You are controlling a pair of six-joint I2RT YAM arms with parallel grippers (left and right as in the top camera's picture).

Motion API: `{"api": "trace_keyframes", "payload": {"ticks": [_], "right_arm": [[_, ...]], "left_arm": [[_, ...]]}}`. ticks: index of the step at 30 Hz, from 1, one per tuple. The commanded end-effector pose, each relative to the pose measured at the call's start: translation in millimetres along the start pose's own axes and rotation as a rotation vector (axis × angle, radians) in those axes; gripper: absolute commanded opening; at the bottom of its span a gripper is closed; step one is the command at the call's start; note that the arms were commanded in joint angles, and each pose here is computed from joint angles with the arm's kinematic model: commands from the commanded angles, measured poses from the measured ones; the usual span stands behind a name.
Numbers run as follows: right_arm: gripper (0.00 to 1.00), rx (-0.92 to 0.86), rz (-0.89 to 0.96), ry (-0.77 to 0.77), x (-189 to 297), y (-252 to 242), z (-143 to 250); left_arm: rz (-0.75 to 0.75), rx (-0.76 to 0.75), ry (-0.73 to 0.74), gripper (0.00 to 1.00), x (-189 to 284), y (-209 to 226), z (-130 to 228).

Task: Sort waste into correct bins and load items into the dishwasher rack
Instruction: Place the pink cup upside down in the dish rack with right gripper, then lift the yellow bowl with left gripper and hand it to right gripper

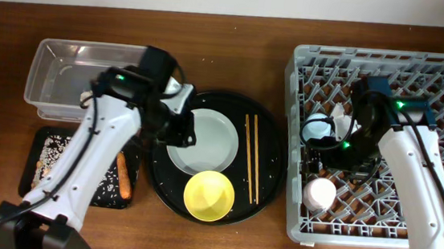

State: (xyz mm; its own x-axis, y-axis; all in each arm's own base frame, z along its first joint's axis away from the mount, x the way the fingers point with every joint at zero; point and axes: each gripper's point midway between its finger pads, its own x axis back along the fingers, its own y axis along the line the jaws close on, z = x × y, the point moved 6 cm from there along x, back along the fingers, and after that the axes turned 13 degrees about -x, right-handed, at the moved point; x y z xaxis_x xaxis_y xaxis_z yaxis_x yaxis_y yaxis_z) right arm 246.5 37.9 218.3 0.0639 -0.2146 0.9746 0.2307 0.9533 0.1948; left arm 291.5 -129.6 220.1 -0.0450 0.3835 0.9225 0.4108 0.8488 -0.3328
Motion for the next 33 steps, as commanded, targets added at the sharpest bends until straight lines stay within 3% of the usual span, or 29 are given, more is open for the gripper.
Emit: {"api": "trace_keyframes", "payload": {"ticks": [1, 3, 7, 9, 12, 15, 16, 20, 22, 25, 28, 30, 32, 33], "right_arm": [[0.98, 0.019, -0.041, -0.017, 6.7, 4.8, -0.2], [0.98, 0.039, -0.037, -0.018, 6.7, 4.4, -0.1], [0.98, 0.048, -0.037, -0.018, 6.6, 4.4, -0.2], [0.98, 0.048, -0.037, -0.018, 6.6, 4.5, -0.1], [0.98, 0.048, -0.037, -0.018, 6.6, 4.4, -0.1], [0.98, 0.048, -0.037, -0.016, 6.3, 4.3, 0.1], [0.98, 0.048, -0.037, -0.016, 6.3, 4.4, 0.2], [0.97, 0.064, -0.054, -0.082, 25.4, 9.9, -3.8], [0.96, 0.089, -0.081, -0.181, 61.9, 18.5, -3.8], [0.91, 0.141, -0.106, -0.255, 90.8, 30.7, 8.8], [0.74, 0.321, -0.133, -0.226, 81.9, 73.1, 28.3], [0.63, 0.444, -0.162, -0.235, 76.3, 106.5, 42.7], [0.63, 0.520, -0.186, -0.240, 70.5, 130.6, 55.8], [0.58, 0.556, -0.182, -0.246, 65.4, 138.5, 58.8]], "left_arm": [[-0.162, -0.017, 0.107, 0.37, -31.9, -7.4, 21.2], [-0.211, 0.009, 0.173, 0.45, -56.6, -3.8, 41.0], [-0.207, 0.055, 0.275, 0.44, -90.5, 8.9, 77.7], [-0.092, 0.079, 0.284, 0.43, -110.4, 3.1, 91.1], [-0.058, 0.083, 0.282, 0.43, -122.6, 4.1, 99.6], [-0.058, 0.081, 0.277, 0.18, -122.9, 4.2, 98.7], [-0.058, 0.081, 0.277, 0.02, -122.9, 4.2, 98.8], [-0.057, 0.080, 0.274, 0.00, -121.8, 3.9, 98.4], [-0.055, 0.064, 0.225, 0.00, -105.5, -2.3, 90.3], [-0.041, 0.018, 0.083, 0.00, -37.9, -28.7, 52.1], [-0.035, -0.059, -0.012, 0.00, 28.7, -53.6, 25.8], [-0.034, -0.067, -0.038, 0.00, 36.3, -56.5, 21.2], [-0.034, -0.066, -0.034, 0.00, 35.9, -56.4, 21.6], [-0.034, -0.066, -0.034, 0.00, 35.9, -56.3, 21.5]]}}
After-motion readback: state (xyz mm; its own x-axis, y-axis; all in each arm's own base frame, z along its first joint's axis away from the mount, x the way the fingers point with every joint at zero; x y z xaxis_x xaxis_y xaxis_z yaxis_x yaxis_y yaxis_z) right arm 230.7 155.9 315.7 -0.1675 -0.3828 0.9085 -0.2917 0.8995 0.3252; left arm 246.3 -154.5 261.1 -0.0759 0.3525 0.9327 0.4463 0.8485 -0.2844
